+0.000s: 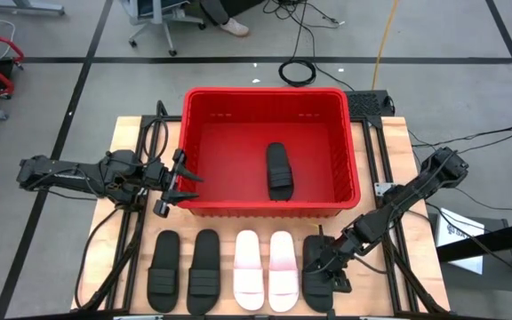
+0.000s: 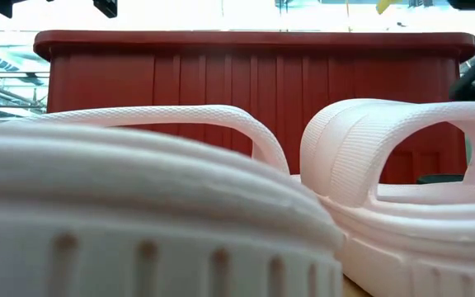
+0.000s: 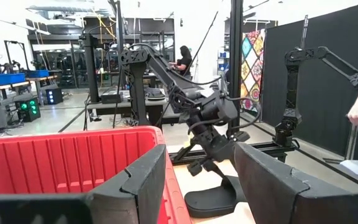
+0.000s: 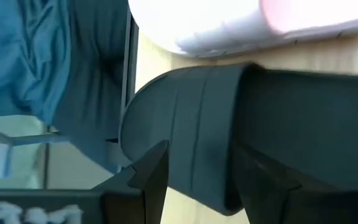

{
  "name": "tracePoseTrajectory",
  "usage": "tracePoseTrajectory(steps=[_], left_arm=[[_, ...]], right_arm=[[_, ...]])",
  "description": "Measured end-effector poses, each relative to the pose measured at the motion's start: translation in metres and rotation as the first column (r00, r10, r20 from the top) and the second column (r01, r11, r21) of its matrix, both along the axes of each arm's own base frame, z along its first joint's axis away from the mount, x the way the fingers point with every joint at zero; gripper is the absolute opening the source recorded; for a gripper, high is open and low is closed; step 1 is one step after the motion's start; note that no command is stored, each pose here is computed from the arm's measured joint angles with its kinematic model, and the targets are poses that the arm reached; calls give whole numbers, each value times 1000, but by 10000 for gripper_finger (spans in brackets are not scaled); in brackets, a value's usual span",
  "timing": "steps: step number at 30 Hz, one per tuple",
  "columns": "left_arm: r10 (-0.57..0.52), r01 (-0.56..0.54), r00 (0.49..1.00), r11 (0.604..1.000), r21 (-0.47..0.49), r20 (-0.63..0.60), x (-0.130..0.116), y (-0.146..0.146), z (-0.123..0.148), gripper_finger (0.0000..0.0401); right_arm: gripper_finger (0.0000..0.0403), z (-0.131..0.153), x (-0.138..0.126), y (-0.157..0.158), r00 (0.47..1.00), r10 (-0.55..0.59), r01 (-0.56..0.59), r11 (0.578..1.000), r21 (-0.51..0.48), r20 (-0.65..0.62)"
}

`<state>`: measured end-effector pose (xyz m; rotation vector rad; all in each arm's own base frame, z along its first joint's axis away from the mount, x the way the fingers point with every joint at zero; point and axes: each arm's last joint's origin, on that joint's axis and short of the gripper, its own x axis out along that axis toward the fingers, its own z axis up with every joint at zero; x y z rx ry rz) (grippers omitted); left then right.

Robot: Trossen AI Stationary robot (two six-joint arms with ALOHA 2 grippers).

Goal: Pick and place slides into bin
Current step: Put the black slide into the red bin

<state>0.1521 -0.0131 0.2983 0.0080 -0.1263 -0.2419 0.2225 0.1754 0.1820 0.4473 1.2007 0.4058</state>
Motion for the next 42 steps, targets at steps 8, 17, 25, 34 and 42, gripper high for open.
tracePoseTrajectory(steps=[8, 17, 25, 34, 42], left_arm=[[0, 0, 1000, 1000, 0, 0, 0, 0, 0, 198], [0, 0, 1000, 1000, 0, 0, 0, 0, 0, 198], [0, 0, 1000, 1000, 0, 0, 0, 0, 0, 198], [0, 0, 1000, 1000, 0, 0, 0, 0, 0, 198], [0, 0, 1000, 1000, 0, -1, 0, 0, 0, 198]], right_arm=[[159, -15, -4, -2, 1000, -22, 21, 997, 79, 15], [120, -17, -5, -3, 1000, -21, 20, 996, 85, 21], [31, -17, -5, -3, 999, -7, 4, 997, 80, 33], [19, -14, -3, 0, 994, 68, -77, 991, 111, 89], [5, -1, 5, 7, 959, 139, -194, 957, 216, 246]])
